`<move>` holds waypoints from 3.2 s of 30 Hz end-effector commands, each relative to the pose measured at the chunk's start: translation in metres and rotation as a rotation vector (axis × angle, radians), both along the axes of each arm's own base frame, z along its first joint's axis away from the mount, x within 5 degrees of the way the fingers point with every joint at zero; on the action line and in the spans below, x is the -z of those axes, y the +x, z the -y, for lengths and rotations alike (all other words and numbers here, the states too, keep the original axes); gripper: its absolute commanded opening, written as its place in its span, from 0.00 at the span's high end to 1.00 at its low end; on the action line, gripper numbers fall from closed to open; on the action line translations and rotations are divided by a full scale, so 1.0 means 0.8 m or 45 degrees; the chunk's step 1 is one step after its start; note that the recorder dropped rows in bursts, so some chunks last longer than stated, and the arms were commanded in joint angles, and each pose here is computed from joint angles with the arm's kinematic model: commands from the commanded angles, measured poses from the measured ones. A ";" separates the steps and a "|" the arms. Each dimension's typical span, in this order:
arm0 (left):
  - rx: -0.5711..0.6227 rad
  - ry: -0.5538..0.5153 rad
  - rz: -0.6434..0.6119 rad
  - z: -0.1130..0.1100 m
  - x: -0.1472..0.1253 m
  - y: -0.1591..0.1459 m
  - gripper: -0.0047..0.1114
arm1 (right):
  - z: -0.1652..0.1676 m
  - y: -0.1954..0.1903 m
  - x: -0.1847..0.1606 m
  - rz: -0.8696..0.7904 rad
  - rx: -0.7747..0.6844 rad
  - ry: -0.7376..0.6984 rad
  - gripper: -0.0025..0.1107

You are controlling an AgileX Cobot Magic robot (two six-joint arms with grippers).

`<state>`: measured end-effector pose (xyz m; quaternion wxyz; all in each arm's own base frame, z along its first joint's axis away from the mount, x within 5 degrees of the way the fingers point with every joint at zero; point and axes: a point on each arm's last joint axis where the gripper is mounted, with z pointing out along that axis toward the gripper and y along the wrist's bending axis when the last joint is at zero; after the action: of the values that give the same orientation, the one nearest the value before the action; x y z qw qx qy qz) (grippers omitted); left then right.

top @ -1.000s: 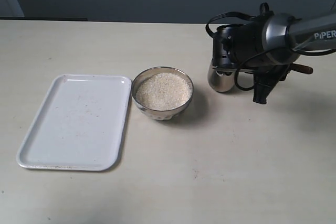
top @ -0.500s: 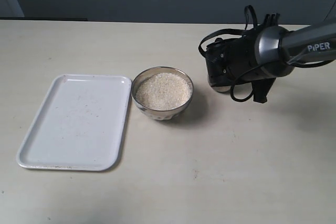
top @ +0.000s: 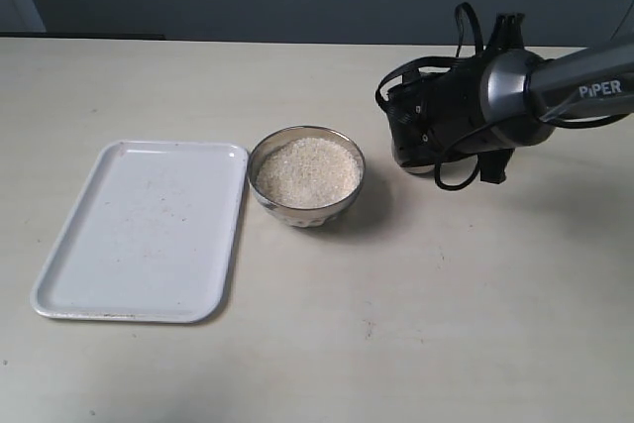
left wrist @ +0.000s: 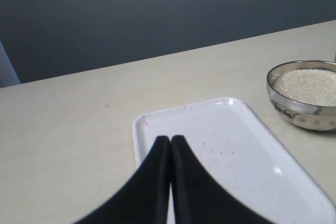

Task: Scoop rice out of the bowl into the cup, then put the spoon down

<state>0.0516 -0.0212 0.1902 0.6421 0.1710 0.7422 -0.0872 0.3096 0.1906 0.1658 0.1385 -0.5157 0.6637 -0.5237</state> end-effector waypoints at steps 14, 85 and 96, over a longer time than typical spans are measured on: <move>0.002 -0.014 0.019 0.000 -0.003 0.000 0.96 | 0.002 -0.016 0.014 -0.190 0.131 0.156 0.98; 0.002 -0.014 0.019 0.000 -0.003 0.000 0.96 | -0.308 -0.100 0.028 -1.020 -0.344 1.150 0.98; 0.002 -0.014 0.019 0.000 -0.003 0.000 0.96 | -0.310 -0.098 0.026 -0.996 -0.367 1.179 0.61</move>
<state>0.0516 -0.0212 0.1902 0.6421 0.1710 0.7422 -0.0872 0.2307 0.4375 0.1416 0.1575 -0.6400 0.7490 0.0678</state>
